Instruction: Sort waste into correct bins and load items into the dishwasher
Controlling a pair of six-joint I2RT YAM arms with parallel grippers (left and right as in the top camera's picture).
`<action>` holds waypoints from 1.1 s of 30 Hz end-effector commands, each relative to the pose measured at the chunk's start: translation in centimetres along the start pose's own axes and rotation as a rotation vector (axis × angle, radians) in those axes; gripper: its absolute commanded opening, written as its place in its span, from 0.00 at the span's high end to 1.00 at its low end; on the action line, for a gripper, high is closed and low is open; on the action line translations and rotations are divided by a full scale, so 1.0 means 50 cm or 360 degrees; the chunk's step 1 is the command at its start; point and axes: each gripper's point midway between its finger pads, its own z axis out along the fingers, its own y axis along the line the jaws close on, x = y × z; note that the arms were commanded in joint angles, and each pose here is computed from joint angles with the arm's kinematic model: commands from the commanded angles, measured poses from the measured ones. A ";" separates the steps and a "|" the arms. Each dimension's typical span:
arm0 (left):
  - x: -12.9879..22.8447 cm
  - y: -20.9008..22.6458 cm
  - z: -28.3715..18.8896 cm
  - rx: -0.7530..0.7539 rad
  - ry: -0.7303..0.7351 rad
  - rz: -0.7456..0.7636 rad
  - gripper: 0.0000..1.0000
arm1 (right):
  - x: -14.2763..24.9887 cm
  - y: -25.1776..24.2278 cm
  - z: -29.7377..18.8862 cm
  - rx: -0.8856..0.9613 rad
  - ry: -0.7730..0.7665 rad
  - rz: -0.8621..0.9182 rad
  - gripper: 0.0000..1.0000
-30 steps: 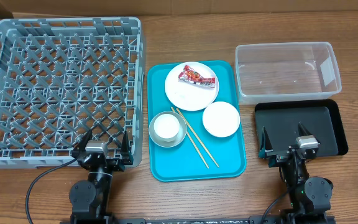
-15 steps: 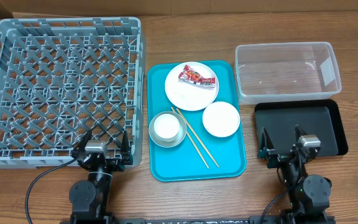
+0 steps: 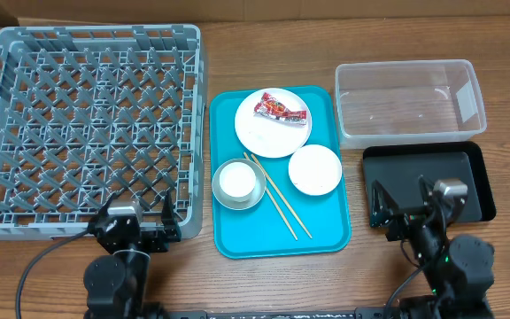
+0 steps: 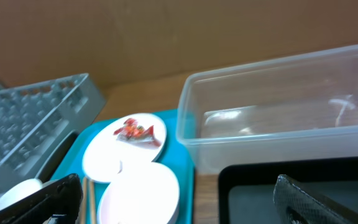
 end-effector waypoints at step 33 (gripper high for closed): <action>-0.070 -0.067 0.064 0.0156 0.1239 -0.0100 0.00 | -0.125 0.088 0.200 -0.0135 0.1104 0.0135 0.00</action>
